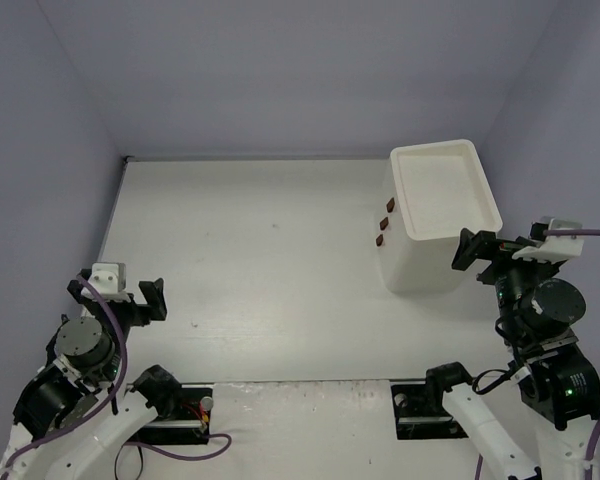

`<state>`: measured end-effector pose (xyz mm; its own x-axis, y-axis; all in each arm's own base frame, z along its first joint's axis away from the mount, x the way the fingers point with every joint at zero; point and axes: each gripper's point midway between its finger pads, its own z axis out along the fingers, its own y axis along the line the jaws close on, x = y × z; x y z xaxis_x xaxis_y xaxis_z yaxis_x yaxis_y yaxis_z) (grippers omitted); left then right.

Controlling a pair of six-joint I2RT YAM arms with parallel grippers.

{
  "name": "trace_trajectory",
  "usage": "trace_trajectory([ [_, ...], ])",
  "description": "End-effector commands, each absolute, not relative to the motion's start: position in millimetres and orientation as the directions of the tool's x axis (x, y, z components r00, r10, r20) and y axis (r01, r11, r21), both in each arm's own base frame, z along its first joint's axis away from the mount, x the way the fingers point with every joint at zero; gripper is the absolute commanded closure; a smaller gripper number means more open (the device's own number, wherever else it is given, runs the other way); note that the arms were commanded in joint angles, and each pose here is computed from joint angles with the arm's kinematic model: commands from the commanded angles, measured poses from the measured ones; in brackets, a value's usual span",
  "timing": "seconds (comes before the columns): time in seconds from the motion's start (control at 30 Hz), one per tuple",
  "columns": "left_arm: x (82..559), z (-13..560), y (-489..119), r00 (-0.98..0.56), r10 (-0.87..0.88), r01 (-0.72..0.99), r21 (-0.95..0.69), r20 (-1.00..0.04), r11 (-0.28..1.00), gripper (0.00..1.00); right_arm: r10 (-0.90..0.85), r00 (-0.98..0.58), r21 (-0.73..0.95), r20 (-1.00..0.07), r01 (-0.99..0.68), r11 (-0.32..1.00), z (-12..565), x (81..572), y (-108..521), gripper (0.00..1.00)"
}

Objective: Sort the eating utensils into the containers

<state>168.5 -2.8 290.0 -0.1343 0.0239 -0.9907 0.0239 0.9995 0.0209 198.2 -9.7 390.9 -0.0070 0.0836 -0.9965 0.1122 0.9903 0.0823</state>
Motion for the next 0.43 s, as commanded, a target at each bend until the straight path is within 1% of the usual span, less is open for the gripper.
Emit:
trace_trajectory([
  [0.0, 178.6, 280.9, -0.2, -0.135, 0.008, -0.039, 0.013, -0.991, 0.999, 0.20, 0.080, 0.056, 0.087, -0.995, 0.120, 0.989, 406.7, 205.3, -10.4, 0.00],
  [0.4, 179.8, 269.5, 2.4, -0.073, -0.046, -0.061, -0.042, -0.996, 0.997, 0.20, 0.070, 0.039, 0.073, -0.997, 0.085, 0.994, 406.3, 213.9, -1.9, 0.00],
])
